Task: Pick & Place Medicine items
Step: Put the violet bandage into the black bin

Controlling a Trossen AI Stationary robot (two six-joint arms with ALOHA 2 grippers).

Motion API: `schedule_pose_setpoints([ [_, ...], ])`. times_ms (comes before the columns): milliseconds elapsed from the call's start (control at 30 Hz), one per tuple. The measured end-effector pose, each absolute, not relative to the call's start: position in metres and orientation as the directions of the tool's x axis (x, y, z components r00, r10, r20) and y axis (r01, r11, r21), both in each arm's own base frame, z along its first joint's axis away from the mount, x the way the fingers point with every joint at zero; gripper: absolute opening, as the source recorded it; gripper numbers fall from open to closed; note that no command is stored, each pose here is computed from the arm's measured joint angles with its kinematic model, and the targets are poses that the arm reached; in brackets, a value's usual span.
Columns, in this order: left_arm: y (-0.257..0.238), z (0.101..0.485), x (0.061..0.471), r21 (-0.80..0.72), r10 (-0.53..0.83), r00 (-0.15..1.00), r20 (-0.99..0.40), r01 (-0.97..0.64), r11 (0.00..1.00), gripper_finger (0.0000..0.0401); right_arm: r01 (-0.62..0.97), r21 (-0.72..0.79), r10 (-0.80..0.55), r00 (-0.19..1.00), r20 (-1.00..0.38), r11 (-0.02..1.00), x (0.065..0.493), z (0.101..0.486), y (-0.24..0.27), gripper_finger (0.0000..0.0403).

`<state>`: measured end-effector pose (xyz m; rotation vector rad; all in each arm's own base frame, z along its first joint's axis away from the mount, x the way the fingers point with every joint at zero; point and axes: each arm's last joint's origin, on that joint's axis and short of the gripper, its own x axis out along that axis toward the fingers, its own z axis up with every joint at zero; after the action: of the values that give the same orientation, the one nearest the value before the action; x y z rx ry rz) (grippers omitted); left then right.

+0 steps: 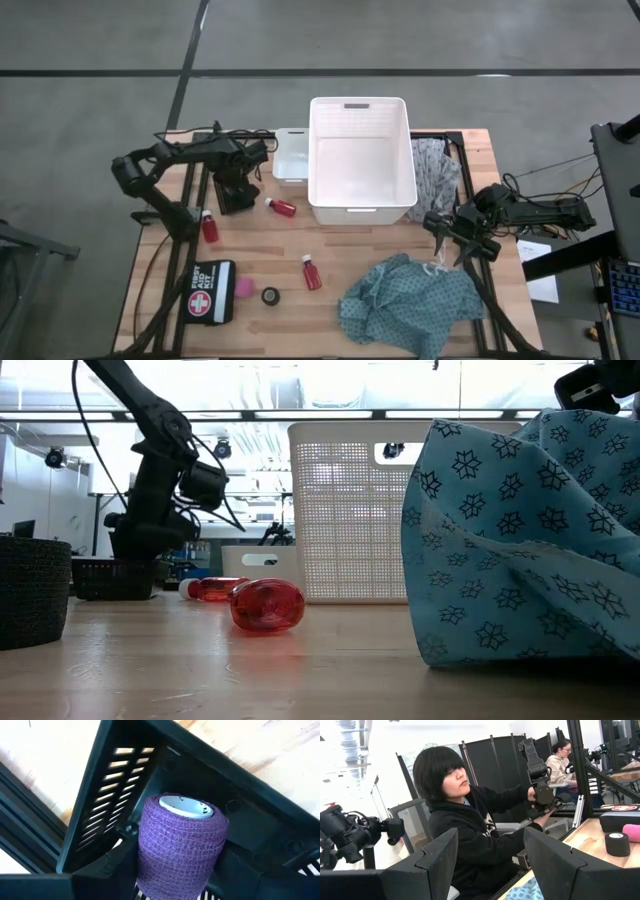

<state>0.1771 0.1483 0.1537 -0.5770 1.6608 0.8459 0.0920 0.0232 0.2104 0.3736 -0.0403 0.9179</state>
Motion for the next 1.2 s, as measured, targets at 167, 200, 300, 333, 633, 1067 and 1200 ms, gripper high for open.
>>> schedule_pose_setpoints([
  [167, 0.1485, 0.1537, 0.1772, 0.231, 0.059, -0.249, -0.967, -0.749, 0.621, 0.0226, -0.781, 0.298, 0.768, 0.612, 0.192, 0.548, 0.092, 0.2104, 0.0231, 0.0224],
  [200, 0.1485, 0.1537, 0.1772, 0.231, 0.059, -0.249, -0.967, -0.749, 0.622, 0.0226, -0.781, 0.298, 0.768, 0.612, 0.192, 0.548, 0.092, 0.2104, 0.0231, 0.0224],
  [300, 0.1486, 0.1538, 0.1771, 0.231, 0.058, -0.25, -0.967, -0.749, 0.622, 0.0226, -0.782, 0.298, 0.768, 0.611, 0.192, 0.548, 0.092, 0.2104, 0.0232, 0.0224],
  [333, 0.1485, 0.1538, 0.1769, 0.231, 0.057, -0.251, -0.966, -0.748, 0.622, 0.0226, -0.782, 0.298, 0.768, 0.611, 0.192, 0.548, 0.092, 0.2104, 0.0232, 0.0224],
  [633, 0.1483, 0.1538, 0.1769, 0.222, 0.047, -0.246, -0.968, -0.759, 0.613, 0.0257, -0.782, 0.298, 0.768, 0.611, 0.192, 0.548, 0.092, 0.2104, 0.0232, 0.0224],
  [1067, 0.1478, 0.1542, 0.1763, 0.223, 0.043, -0.251, -0.967, -0.752, 0.62, 0.0293, -0.782, 0.298, 0.768, 0.611, 0.192, 0.548, 0.092, 0.2104, 0.0231, 0.0224],
  [1200, 0.1478, 0.159, 0.1765, 0.222, 0.027, -0.261, -0.965, -0.755, 0.617, 0.0291, -0.782, 0.298, 0.768, 0.611, 0.192, 0.548, 0.092, 0.2104, 0.0232, 0.0224],
])
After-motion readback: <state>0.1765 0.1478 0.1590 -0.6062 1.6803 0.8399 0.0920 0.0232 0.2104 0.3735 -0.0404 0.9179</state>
